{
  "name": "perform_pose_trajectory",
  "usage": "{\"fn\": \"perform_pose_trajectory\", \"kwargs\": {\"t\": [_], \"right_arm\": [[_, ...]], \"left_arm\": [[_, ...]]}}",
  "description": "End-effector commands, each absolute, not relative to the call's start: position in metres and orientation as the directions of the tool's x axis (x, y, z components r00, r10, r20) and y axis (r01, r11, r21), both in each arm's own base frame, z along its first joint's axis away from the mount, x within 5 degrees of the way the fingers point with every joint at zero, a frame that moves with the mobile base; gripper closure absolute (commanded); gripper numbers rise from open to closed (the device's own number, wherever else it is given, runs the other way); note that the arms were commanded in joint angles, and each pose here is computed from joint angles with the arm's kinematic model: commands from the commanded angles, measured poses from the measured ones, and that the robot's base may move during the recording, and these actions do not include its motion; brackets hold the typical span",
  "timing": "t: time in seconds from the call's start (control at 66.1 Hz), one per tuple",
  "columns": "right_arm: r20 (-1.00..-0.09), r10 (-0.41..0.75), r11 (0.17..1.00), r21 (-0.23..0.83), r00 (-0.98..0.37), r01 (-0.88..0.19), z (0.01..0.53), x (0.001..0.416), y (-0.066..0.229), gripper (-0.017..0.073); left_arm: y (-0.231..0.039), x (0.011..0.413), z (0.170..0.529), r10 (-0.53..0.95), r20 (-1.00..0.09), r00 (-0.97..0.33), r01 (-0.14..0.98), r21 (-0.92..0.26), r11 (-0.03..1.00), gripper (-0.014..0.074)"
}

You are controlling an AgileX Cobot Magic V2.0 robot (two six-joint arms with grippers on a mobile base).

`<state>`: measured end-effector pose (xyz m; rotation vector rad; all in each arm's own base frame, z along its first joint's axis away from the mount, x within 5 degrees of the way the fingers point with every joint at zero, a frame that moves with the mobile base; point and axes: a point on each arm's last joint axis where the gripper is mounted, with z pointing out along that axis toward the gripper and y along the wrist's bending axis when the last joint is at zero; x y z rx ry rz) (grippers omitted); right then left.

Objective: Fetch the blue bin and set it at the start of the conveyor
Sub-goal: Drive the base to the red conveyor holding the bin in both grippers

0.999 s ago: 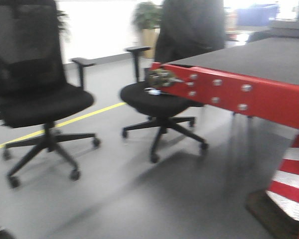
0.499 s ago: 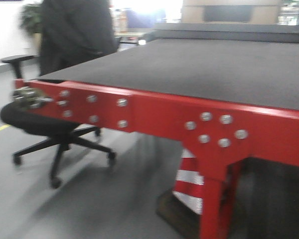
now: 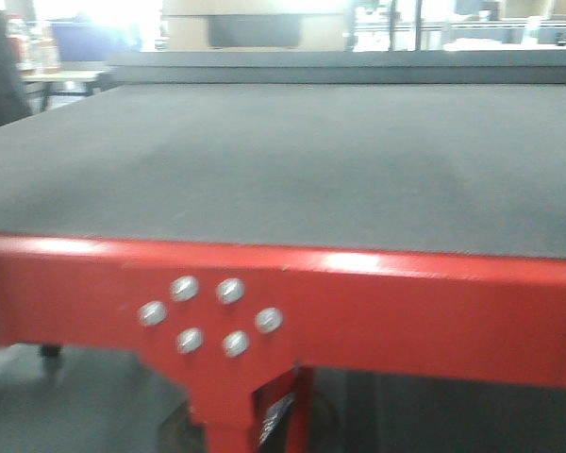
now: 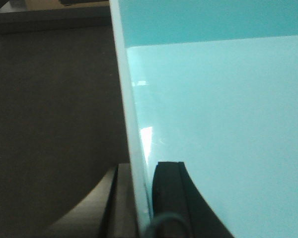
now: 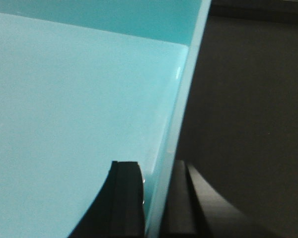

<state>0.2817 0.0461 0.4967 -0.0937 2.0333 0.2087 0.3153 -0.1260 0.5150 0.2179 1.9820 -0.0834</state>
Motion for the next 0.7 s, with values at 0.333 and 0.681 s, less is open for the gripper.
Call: {"fn": "perform_pose_trajectory", "kwargs": {"t": [0.333,0.681], "right_arm": [[-0.917,0.000,0.982,0.075,-0.400,-0.172,0.5062,0.2761,0.0450,0.0712],[-0.917,0.000,0.982,0.075,-0.400,-0.172,0.5062,0.2761,0.0450,0.0712]], "left_arm": [[-0.1187,0.3120,0.5275,0.138,-0.937,-0.322,0.163,0.089,0.983,0.0705],[-0.1187,0.3120,0.5275,0.138,-0.937,-0.322,0.163,0.089,0.983,0.0705]]}}
